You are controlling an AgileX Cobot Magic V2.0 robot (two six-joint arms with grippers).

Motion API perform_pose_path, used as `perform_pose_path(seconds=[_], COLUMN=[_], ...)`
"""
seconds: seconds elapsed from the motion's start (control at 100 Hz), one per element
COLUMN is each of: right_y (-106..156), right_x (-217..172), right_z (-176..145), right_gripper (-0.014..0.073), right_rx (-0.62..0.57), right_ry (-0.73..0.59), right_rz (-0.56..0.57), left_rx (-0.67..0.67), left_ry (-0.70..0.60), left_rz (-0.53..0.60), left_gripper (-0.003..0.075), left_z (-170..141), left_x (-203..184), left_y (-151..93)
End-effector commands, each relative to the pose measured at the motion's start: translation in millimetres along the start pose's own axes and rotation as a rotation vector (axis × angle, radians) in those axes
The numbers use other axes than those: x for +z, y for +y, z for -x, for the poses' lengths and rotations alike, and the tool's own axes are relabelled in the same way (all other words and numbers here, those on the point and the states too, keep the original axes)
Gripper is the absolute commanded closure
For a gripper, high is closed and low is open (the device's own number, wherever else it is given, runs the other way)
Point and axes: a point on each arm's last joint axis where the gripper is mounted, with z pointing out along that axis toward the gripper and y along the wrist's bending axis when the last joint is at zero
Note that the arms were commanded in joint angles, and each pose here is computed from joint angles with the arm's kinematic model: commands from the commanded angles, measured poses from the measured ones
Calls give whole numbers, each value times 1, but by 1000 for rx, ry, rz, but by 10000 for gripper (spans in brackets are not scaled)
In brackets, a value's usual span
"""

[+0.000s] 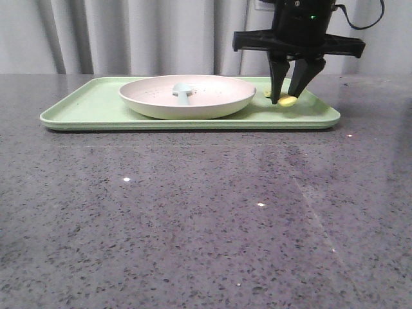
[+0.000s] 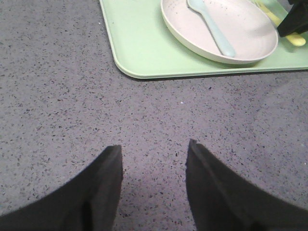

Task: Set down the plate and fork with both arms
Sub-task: 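Lower the fork onto the tray and open the right gripper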

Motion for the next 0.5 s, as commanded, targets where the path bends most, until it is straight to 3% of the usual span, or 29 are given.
perform_pose_path(seconds=[0.0, 0.28, 0.49], right_y=[1, 1, 1], right_x=[-32, -32, -32], right_z=[7, 7, 6], right_gripper=[594, 407, 389], right_rx=[6, 5, 5], right_ry=[-97, -93, -91], right_rz=[38, 36, 35], left_rx=[-13, -13, -13], left_ry=[-96, -102, -102], left_rz=[-30, -31, -31], left_gripper=[405, 405, 405], left_z=[14, 14, 14], left_x=[-6, -6, -6], left_y=[-5, -5, -5])
